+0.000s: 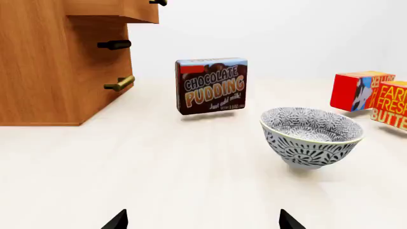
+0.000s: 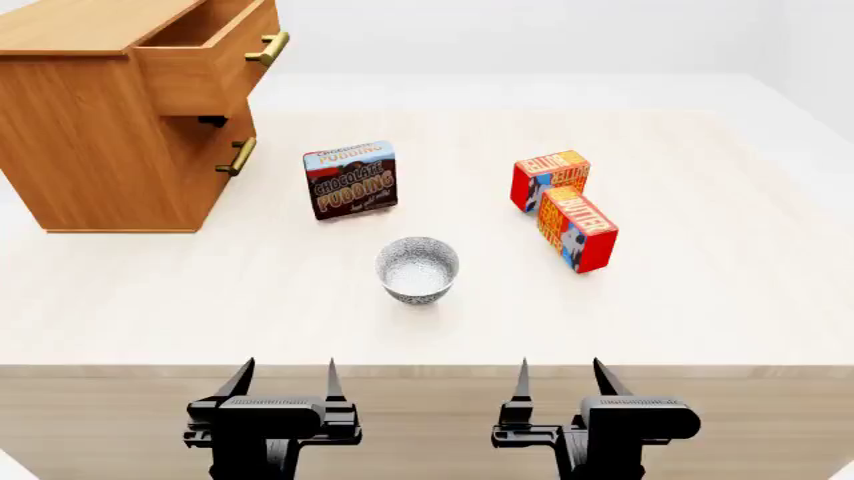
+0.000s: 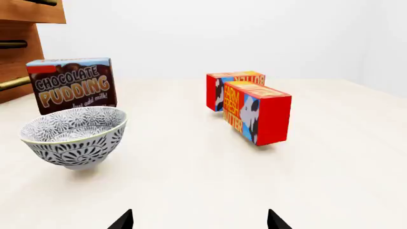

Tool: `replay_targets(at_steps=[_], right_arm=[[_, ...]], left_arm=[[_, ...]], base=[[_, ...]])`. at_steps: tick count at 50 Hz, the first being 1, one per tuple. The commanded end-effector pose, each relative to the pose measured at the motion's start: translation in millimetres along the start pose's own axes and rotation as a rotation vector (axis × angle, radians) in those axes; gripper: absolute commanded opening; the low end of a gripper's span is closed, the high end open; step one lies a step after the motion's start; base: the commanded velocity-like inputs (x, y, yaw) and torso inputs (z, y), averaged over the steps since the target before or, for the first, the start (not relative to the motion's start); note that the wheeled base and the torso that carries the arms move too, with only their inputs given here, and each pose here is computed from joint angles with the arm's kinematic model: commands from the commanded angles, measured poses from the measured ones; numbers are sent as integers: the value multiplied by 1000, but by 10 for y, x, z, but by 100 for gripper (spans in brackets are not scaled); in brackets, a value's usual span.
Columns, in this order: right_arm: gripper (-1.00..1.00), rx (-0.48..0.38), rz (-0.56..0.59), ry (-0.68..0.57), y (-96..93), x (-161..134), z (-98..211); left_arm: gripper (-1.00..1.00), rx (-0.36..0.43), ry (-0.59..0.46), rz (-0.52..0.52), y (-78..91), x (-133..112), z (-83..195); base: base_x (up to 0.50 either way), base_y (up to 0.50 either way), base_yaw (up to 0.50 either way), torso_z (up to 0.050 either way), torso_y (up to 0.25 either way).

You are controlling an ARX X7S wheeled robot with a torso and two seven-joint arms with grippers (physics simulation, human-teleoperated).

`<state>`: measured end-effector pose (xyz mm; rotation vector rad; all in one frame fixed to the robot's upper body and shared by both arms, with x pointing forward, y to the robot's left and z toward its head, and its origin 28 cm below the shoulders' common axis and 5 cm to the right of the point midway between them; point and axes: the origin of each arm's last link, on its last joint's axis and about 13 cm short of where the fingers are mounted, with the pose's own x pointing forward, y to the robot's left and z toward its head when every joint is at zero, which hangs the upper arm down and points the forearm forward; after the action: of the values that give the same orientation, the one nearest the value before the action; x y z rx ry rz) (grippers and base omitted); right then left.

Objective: Put the bowl in the top drawer of the cabinet.

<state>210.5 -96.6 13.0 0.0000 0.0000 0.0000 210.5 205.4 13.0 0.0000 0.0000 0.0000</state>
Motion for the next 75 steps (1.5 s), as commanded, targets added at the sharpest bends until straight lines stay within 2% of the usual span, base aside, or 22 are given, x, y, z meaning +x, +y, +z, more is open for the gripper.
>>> replay_targets(at_steps=[1,5,9,15,18,21,27,31,34,37,41,44,48,51,53,56,62,66,70,75], right_arm=[[100,-3,5,-2,11,1,6],[100,-2,13,-4,19,4,4],[100,3,11,-7,7,-3,11],[100,-4,28,-1,8,25,45],[100,16,14,-13,-36,63,147],[100,-10,0,-20,-66,87,239],[100,-22,7,-70,-106,167,528],[100,-10,27,-88,-123,252,735],[100,-74,38,-117,-173,301,937],[100,-56,58,-129,-232,328,1117],[100,-133,-3,-137,-345,393,1350],[100,-109,-3,-148,-395,428,1523],[100,-126,-1,-142,-411,504,1707],[100,-138,39,-138,-399,581,1799],[100,-157,38,-133,-393,628,1840],[100,-152,58,-142,-374,658,1914],[100,-185,77,-169,-333,658,2018],[100,-180,91,-180,-322,678,2034],[100,-179,111,-191,-307,705,2075],[100,-194,116,-189,-280,745,2070]], left_arm=[[100,4,-4,-3,0,-5,-9],[100,24,-28,1,-3,-5,-5],[100,-13,-29,-25,-1,-11,-3],[100,-10,-58,-76,-18,-30,37],[100,-15,-56,-57,1,84,116],[100,0,-79,-58,8,172,198],[100,53,-160,-106,-25,334,433],[100,60,-183,-128,-43,497,618],[100,64,-215,-128,-45,654,776],[100,67,-221,-108,-39,823,901],[100,42,-196,-86,-24,1075,1171],[100,13,-162,-91,-30,1201,1413],[100,-32,-111,-92,-33,1334,1730],[100,-56,-163,-64,-30,1423,1983],[100,-56,-162,-53,-40,1473,2117],[100,-92,-147,-61,-45,1553,2414],[100,-95,-151,-74,-58,1622,3020],[100,-115,-192,-101,-52,1626,3378],[100,-123,-208,-105,-43,1618,3568],[100,-118,-169,-129,-73,1572,3580]], base=[[0,0,0,0,0],[0,0,0,0,0],[0,0,0,0,0],[0,0,0,44,0],[0,0,0,50,0],[0,0,0,50,0],[0,0,0,50,0],[0,0,0,50,0],[0,0,0,50,0],[0,0,0,50,0],[0,0,0,50,0],[0,0,0,50,0],[0,0,0,50,0],[0,0,0,50,0],[0,0,0,17,0],[0,0,0,0,0],[117,419,0,0,0],[285,479,0,0,0],[473,260,0,0,0],[500,23,0,0,0]])
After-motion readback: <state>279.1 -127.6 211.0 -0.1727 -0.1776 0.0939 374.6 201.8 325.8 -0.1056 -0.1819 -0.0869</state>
